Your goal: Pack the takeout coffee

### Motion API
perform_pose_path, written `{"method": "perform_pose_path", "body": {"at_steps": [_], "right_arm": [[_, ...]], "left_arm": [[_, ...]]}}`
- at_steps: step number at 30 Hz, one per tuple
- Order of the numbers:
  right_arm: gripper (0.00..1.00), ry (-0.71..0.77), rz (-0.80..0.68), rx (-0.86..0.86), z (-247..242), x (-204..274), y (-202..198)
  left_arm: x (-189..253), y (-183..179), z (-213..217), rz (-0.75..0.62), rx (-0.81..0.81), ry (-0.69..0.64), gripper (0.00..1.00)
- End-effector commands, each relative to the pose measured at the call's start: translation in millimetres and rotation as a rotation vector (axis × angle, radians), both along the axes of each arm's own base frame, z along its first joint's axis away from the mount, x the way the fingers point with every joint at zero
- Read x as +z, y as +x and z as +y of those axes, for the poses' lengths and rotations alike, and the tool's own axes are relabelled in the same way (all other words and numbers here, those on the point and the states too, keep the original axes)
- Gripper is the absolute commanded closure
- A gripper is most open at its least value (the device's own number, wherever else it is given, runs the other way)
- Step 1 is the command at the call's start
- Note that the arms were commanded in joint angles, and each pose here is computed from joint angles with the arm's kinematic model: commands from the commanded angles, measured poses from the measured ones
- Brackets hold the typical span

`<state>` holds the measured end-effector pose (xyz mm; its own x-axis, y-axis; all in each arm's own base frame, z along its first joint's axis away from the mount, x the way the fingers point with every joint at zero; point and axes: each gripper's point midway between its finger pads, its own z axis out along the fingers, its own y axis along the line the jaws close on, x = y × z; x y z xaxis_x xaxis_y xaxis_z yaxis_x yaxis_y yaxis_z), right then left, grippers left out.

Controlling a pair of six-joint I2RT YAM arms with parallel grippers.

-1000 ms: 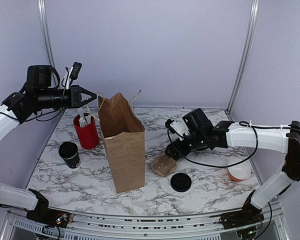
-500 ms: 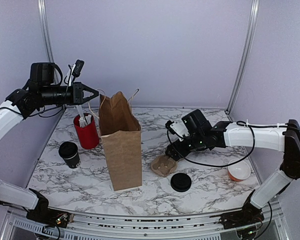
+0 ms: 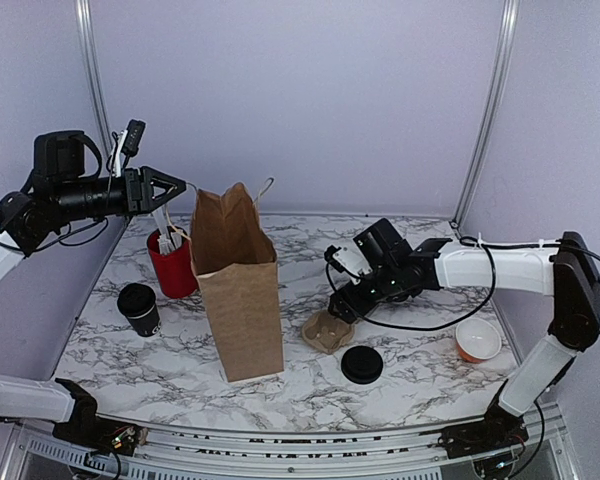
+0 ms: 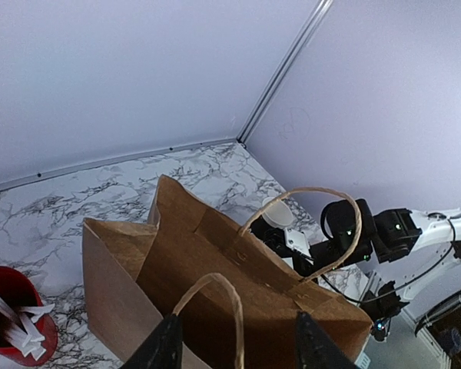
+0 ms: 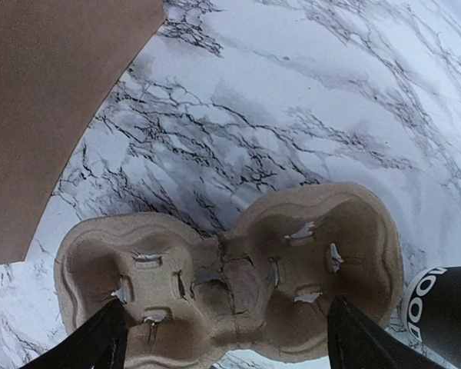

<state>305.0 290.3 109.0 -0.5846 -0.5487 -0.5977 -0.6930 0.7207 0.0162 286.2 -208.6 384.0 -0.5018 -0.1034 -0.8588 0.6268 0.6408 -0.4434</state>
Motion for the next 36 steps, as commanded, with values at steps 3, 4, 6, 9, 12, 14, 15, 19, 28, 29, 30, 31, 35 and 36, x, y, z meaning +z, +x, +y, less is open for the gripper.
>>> {"method": "perform_pose_path", "body": {"at_steps": [3,4,6,9,12,14,15,19,28,29,30,31,35,36], "right_arm": [[0.15,-0.057,0.052,0.016,0.1,-11.7,2.4],[0.15,-0.067,0.057,0.015,-0.9,-13.8,2.3],[0.16,-0.089,0.074,0.018,-2.6,-20.7,1.2],[0.17,-0.106,0.096,0.027,-2.4,-29.1,-0.5],[0.2,-0.12,0.104,0.03,-0.8,-35.5,2.0],[0.21,-0.123,0.1,0.033,1.7,-36.8,5.4],[0.22,-0.123,0.098,0.036,3.4,-37.5,7.1],[0.25,-0.132,0.107,0.043,7.5,-43.7,10.1],[0.34,-0.148,0.145,0.065,11.3,-59.3,8.0],[0.35,-0.153,0.152,0.066,11.1,-62.3,7.1],[0.35,-0.153,0.154,0.068,11.8,-63.3,6.5],[0.35,-0.154,0.158,0.07,12.1,-65.0,6.2],[0.35,-0.167,0.174,0.076,12.1,-72.1,3.7],[0.36,-0.169,0.174,0.075,12.2,-72.6,4.1]], "left_arm": [[1.4,-2.3,14.7,-0.012,0.077,0.009,0.45],[1.7,-2.5,16.2,-0.012,0.085,0.009,0.45],[2.2,-3.5,17.7,-0.014,0.091,0.011,0.44],[2.9,-4.1,19.0,-0.014,0.097,0.011,0.44],[2.3,-3.8,19.9,-0.01,0.103,0.012,0.44],[2.9,-4.4,19.8,-0.009,0.103,0.01,0.44],[3.3,-4.6,20.1,-0.011,0.104,0.01,0.43],[3.8,-5.4,20.1,-0.007,0.103,0.008,0.43],[8.7,-5.0,24.8,0.007,0.135,0.003,0.44],[9.5,-4.2,26.3,0.007,0.146,0.003,0.43],[9.9,-3.7,27.6,0.009,0.154,0.003,0.43],[9.4,-3.0,27.9,0.013,0.159,0.004,0.43],[8.2,-0.1,29.5,0.028,0.177,0.008,0.43],[7.2,1.0,29.9,0.033,0.182,0.01,0.41]]}}
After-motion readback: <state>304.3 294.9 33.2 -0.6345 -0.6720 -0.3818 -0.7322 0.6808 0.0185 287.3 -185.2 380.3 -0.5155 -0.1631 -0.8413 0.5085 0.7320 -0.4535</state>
